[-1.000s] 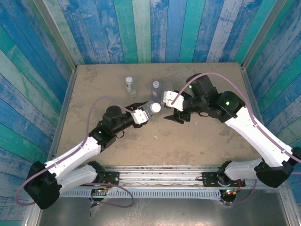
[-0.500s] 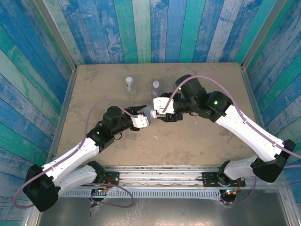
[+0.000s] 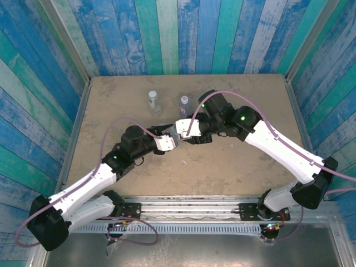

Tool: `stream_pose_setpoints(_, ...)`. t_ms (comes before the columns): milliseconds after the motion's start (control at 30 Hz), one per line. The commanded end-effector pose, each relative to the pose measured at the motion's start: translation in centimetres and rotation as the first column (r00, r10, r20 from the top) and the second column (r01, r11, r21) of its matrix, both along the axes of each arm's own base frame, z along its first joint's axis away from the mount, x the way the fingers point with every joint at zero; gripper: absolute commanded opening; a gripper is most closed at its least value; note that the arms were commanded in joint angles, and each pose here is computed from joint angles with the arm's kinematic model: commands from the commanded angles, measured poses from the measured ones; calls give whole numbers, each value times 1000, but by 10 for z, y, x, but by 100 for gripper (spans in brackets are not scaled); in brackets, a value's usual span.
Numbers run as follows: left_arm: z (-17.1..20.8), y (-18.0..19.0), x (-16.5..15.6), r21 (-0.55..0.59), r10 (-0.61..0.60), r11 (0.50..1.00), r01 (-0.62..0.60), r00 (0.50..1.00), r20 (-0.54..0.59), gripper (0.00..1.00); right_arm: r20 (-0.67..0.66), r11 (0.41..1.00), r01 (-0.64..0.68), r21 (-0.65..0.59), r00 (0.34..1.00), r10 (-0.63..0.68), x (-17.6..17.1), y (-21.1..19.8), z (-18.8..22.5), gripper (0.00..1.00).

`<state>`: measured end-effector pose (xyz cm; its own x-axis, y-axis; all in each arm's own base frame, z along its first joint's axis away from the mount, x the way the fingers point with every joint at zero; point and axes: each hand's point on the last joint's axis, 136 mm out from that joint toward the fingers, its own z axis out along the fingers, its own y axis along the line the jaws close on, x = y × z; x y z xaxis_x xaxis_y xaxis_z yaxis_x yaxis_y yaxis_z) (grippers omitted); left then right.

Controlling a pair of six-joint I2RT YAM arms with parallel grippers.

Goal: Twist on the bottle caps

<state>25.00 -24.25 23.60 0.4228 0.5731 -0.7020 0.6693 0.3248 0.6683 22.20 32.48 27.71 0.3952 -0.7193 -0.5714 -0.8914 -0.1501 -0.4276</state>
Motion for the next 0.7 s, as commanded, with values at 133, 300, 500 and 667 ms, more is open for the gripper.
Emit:
stream_pose_setpoints(133, 17, 0, -1, -35, 0, 999, 2, 999, 36, 55, -6, 1000, -6, 13, 1000, 6, -3, 2, 8, 47)
stream_pose_setpoints(300, 10, -1, 1, -17, 1, 1000, 0, 1000, 23, 55, -3, 1000, -2, 24, 1000, 2, -5, 0, 11, 57)
stream_pose_setpoints(500, 6, -2, 1, -17, -6, 1000, 6, 1000, 12, 55, 20, 998, 20, 54, 1000, -21, -2, 0, 15, 58)
stream_pose_setpoints(667, 2, -1, 1, -10, 0, 1000, 0, 1000, 4, 55, -3, 998, 15, 58, 1000, -15, -5, 1, 13, 53)
